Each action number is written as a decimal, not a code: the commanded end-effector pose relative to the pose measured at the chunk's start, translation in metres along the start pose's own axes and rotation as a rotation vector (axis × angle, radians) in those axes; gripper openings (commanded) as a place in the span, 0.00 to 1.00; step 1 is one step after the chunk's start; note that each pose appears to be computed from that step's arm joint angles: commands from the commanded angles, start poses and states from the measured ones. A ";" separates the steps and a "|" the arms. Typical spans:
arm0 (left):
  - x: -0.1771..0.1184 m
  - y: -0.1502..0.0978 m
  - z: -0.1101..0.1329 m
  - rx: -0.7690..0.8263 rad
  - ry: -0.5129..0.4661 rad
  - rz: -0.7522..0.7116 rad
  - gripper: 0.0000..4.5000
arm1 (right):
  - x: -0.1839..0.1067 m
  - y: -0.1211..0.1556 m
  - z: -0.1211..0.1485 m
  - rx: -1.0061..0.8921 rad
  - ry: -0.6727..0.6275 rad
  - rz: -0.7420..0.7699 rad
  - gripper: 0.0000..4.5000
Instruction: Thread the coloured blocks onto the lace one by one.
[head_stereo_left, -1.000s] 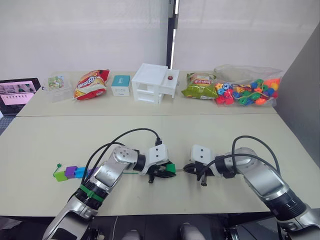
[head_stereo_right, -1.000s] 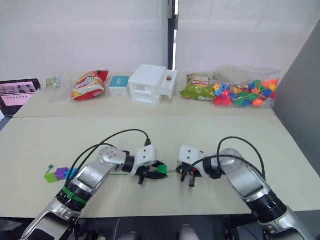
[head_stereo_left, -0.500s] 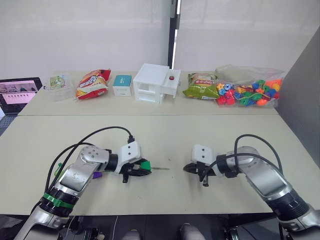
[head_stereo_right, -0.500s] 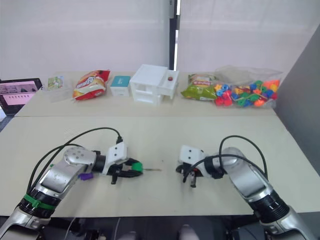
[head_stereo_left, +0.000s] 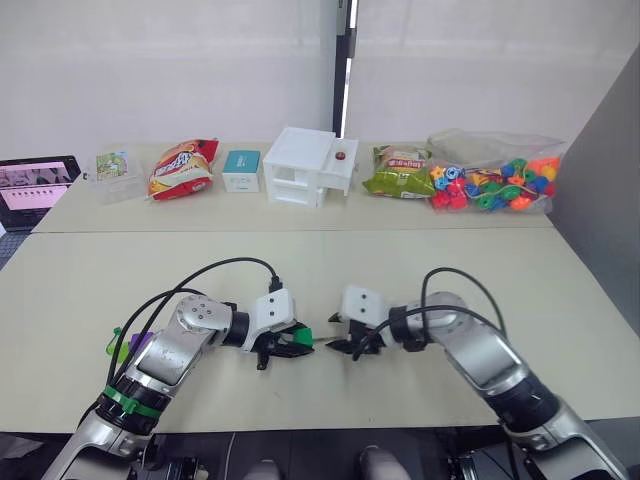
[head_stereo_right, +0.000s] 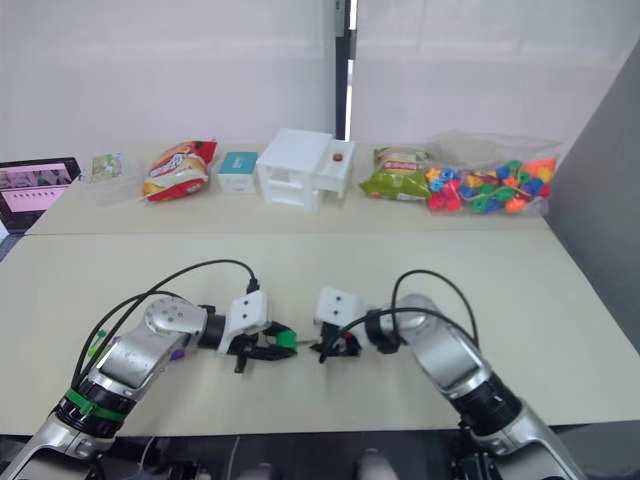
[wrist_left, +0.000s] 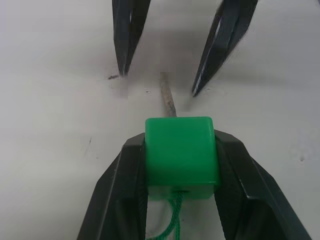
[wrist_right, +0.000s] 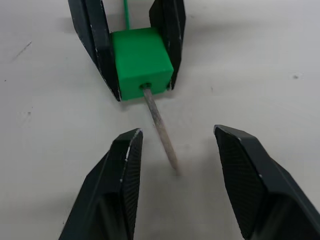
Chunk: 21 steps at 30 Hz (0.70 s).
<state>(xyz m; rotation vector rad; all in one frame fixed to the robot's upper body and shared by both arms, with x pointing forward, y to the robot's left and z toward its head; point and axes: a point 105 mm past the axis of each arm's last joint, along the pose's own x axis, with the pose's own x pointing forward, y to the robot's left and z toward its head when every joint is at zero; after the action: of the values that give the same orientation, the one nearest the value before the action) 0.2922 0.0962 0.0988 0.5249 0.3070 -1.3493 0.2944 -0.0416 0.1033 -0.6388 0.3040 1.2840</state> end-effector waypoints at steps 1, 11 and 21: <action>-0.002 0.002 0.006 0.028 -0.015 0.005 0.27 | 0.006 0.001 -0.002 -0.035 0.018 0.015 0.55; -0.004 0.000 0.006 0.028 -0.016 0.004 0.27 | -0.003 -0.003 -0.019 -0.008 0.062 0.046 0.01; -0.002 -0.004 0.016 0.032 -0.053 -0.015 0.27 | -0.034 -0.011 -0.015 -0.033 0.093 0.013 0.01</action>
<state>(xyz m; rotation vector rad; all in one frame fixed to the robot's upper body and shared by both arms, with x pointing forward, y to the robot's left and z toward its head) 0.2881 0.0922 0.1027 0.5195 0.2899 -1.3734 0.2986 -0.0772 0.1015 -0.7187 0.3931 1.2834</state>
